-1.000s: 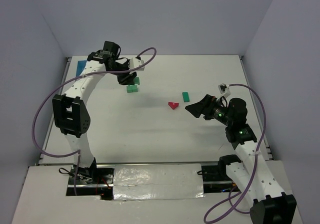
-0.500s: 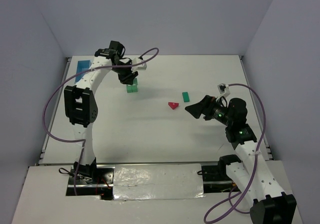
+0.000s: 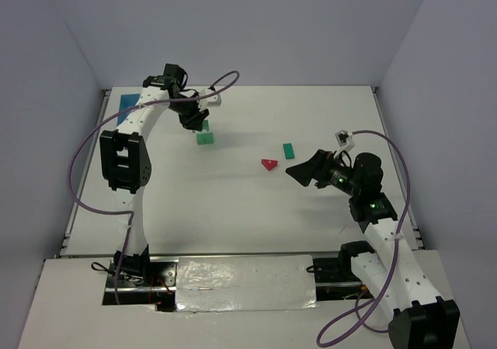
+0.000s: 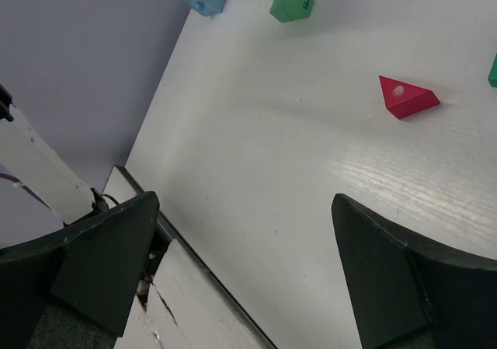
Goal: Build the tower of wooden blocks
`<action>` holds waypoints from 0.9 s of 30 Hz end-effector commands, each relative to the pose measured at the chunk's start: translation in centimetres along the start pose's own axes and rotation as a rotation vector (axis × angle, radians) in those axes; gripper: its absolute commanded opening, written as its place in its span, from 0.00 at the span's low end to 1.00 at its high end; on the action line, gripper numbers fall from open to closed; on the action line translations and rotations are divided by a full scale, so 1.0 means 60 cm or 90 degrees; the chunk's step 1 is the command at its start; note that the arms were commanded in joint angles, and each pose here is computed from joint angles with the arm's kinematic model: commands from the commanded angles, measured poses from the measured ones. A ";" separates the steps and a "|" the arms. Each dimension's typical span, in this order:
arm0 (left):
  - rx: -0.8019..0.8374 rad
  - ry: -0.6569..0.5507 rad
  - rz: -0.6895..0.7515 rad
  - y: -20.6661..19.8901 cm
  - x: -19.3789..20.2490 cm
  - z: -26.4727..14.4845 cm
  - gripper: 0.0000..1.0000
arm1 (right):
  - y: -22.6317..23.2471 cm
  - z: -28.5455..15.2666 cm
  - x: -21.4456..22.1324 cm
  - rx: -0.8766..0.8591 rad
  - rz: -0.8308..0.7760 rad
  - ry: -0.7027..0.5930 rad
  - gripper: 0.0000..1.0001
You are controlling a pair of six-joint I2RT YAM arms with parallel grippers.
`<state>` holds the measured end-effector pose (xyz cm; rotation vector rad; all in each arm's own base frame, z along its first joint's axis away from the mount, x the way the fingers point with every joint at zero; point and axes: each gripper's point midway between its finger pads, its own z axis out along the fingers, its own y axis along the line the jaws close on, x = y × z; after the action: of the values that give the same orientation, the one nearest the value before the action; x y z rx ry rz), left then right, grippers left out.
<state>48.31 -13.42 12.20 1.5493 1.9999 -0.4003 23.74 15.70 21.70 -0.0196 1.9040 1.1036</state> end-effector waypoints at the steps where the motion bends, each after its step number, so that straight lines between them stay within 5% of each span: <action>1: 0.006 -0.046 0.022 0.013 -0.011 0.008 0.10 | 0.004 0.002 -0.005 -0.016 -0.012 -0.011 1.00; 27: 0.029 -0.041 -0.027 0.013 0.008 0.054 0.26 | 0.000 0.003 -0.001 -0.014 -0.009 -0.007 1.00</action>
<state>49.78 -13.78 9.62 1.5047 1.9974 -0.4595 23.62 15.74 21.00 -0.0158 1.9192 1.1088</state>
